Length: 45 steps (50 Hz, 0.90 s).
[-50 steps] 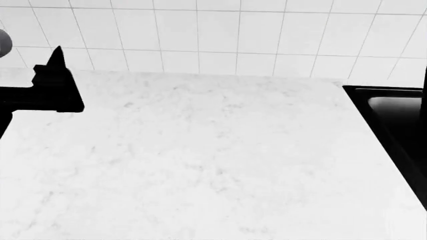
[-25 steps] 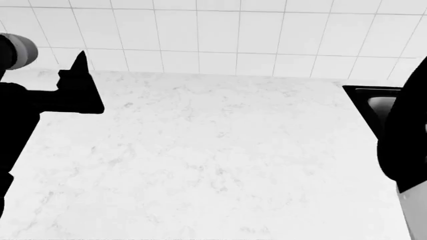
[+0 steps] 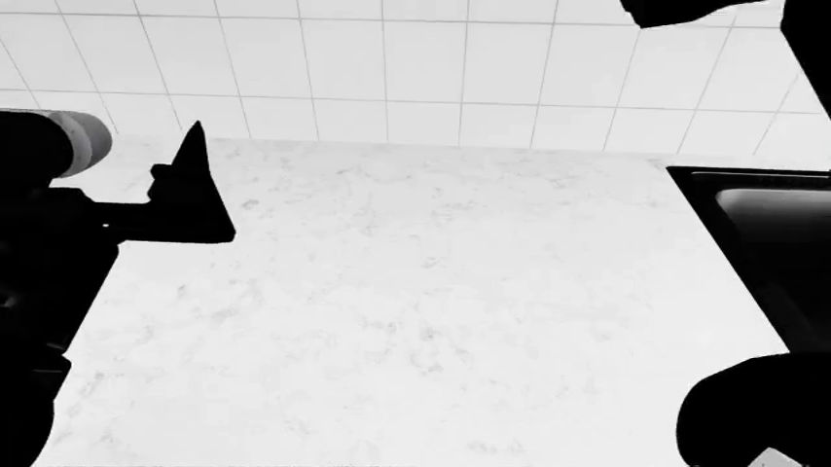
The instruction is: Pick and place the shaker into the drawer. Then close the cabinet.
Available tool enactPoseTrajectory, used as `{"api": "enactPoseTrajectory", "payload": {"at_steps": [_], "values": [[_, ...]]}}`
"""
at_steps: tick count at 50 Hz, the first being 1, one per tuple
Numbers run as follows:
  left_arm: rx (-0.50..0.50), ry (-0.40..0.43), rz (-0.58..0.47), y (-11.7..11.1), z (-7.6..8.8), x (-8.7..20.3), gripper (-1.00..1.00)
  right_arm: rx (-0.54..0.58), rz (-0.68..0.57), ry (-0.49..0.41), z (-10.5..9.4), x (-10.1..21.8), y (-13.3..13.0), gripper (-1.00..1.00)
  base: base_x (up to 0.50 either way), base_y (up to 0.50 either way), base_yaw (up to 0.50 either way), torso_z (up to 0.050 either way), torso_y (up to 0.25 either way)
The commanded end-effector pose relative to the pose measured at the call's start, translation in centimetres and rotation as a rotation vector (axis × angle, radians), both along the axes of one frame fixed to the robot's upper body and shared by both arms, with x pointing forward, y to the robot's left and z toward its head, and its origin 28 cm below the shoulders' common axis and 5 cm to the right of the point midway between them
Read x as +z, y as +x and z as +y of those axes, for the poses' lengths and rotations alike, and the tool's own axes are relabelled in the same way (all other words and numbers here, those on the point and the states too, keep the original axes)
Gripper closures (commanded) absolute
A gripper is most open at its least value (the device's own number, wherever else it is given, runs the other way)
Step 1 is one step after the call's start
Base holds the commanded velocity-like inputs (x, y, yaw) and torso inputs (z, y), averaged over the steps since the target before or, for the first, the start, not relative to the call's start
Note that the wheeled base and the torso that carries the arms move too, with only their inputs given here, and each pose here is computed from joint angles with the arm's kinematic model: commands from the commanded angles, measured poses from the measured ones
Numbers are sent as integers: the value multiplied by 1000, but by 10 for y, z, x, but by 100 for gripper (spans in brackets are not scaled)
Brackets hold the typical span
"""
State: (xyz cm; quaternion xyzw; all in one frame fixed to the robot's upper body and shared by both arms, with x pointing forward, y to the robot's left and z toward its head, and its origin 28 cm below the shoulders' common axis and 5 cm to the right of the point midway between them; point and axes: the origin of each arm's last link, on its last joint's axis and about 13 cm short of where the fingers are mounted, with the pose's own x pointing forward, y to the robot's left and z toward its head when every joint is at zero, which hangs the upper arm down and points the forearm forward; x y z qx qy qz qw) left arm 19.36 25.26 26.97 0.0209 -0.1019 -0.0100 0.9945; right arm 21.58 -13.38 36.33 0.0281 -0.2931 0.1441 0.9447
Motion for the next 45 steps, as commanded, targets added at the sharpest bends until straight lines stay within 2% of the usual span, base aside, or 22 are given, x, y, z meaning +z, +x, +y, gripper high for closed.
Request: {"api": "enactPoseTrajectory", "payload": {"at_steps": [1,8,15,20,45], "values": [[-1,-10,12,0,-2,-9,-100,-25,96,-24,5,-43,-13,-100,0,0,0,0,0],[-7,-11,18,1,-4,-11,-100,-11,130,-35,5,-54,-12,-100,0,0,0,0,0],[-25,-6,39,3,-7,-16,-100,-32,227,-65,5,-86,-1,-100,0,0,0,0,0],[-34,-2,44,5,-8,-15,-100,-33,251,-61,5,-92,1,-100,0,0,0,0,0],[-34,-10,50,5,-8,-19,-100,-6,254,-39,7,-94,0,-100,11,-500,0,0,0]]}}
